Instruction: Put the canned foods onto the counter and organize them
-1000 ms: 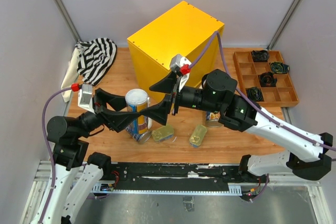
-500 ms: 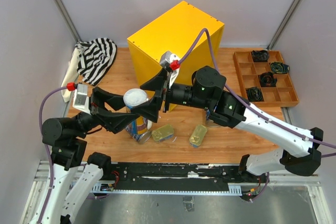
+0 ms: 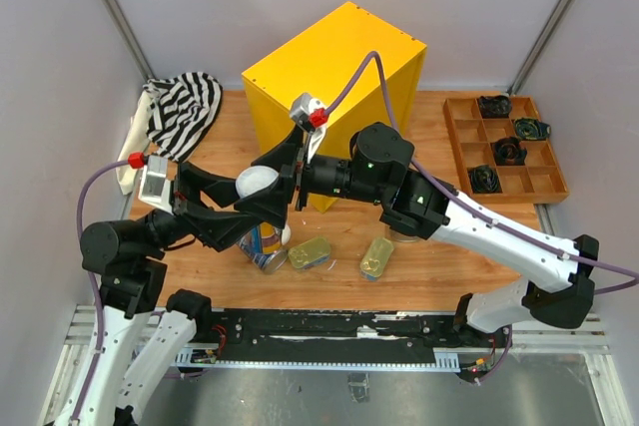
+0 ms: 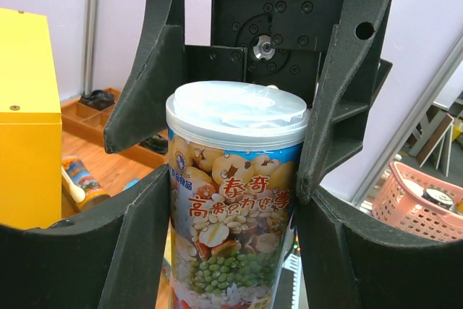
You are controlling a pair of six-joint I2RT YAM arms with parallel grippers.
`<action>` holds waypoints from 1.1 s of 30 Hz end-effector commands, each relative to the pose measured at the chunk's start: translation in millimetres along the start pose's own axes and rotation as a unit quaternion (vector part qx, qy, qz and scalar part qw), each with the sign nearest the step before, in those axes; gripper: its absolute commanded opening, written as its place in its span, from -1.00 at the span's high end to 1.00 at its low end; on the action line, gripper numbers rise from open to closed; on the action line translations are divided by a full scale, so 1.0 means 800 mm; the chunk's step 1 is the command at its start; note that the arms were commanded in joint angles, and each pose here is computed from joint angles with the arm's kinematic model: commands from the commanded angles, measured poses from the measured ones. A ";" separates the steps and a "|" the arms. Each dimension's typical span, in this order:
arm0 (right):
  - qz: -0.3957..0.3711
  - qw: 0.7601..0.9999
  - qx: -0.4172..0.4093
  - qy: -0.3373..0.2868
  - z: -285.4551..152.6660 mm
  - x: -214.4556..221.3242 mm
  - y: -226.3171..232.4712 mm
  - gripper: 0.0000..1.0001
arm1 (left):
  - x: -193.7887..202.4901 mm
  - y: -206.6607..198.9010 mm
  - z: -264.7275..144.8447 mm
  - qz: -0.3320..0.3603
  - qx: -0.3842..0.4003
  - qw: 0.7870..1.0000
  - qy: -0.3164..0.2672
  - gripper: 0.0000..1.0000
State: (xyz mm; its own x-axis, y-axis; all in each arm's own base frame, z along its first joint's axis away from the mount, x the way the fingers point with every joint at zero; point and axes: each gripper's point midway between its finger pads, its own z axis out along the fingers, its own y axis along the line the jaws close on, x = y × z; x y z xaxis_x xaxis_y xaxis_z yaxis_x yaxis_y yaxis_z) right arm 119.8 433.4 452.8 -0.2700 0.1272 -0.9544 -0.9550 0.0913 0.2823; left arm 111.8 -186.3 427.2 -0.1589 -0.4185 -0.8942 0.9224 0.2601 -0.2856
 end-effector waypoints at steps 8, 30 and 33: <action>0.003 0.999 -0.047 -0.019 0.012 -0.019 0.029 -0.22 | -0.039 -0.030 0.000 0.049 0.030 0.997 -0.053 0.99; -0.029 0.998 -0.044 -0.026 -0.004 -0.040 0.034 0.99 | -0.042 -0.022 -0.006 0.033 -0.010 0.997 -0.064 -0.39; -0.034 0.998 -0.044 -0.029 -0.005 -0.045 0.035 0.99 | -0.041 -0.021 -0.006 0.032 -0.010 0.998 -0.062 -0.45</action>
State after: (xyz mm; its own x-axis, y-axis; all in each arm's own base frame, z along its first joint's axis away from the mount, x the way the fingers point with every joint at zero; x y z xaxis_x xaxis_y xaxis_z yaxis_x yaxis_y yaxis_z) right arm 109.3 441.8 456.2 -0.2743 0.1055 -0.9558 -0.9599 0.0294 0.2788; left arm 111.2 -182.1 427.2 -0.1649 -0.4401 -0.8827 0.9070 0.2839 -0.3110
